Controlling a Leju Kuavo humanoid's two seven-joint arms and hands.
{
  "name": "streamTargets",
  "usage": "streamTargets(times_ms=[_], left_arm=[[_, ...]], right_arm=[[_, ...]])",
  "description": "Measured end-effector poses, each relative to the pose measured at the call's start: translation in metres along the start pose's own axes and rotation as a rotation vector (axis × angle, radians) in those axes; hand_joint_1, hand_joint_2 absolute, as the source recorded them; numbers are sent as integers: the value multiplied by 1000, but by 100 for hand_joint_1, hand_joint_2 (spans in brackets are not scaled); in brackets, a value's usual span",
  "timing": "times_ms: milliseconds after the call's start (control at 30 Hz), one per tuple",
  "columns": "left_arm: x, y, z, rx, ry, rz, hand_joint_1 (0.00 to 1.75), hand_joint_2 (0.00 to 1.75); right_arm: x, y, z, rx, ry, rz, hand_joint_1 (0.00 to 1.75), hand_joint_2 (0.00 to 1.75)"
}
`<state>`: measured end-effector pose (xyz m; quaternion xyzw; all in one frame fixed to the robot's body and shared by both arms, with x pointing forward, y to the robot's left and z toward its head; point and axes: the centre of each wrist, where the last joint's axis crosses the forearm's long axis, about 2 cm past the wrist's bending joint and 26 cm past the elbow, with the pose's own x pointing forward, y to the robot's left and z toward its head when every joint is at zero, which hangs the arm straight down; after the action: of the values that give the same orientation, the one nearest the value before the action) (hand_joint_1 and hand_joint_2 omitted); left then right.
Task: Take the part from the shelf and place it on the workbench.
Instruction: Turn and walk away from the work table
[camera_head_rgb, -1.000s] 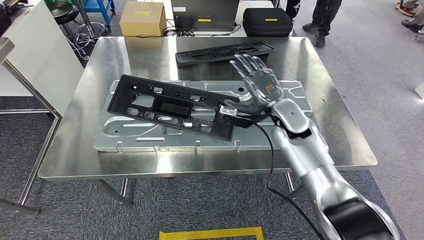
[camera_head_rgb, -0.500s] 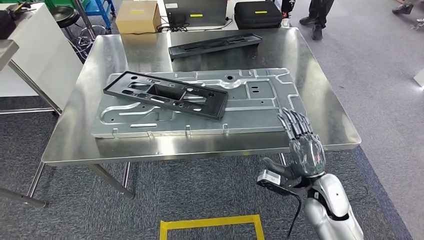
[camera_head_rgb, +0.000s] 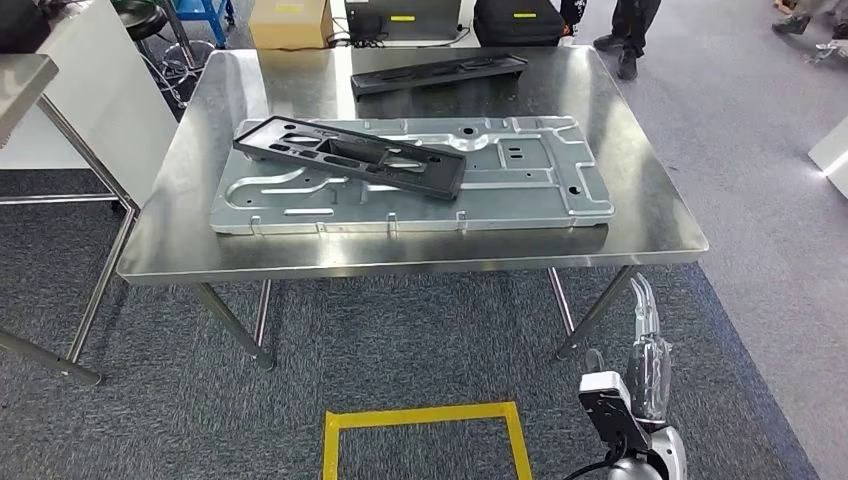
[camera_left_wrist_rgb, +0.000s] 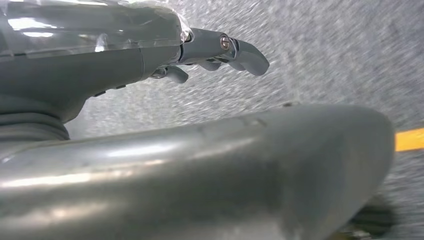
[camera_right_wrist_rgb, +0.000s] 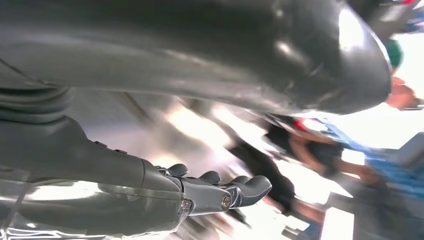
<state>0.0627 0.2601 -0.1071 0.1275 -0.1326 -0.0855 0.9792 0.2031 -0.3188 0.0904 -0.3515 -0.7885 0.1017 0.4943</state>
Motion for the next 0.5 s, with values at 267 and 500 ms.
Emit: streamTargets(times_ms=[267,500], left_arm=[[0,-3,1,-14,-10,-43,0,0],[7,-3,0,-18,-27,-71,0,0]], right_arm=[[-72,48,76,118,447,-49,0,0],[-84,83,125,224,822,-174,0,0]])
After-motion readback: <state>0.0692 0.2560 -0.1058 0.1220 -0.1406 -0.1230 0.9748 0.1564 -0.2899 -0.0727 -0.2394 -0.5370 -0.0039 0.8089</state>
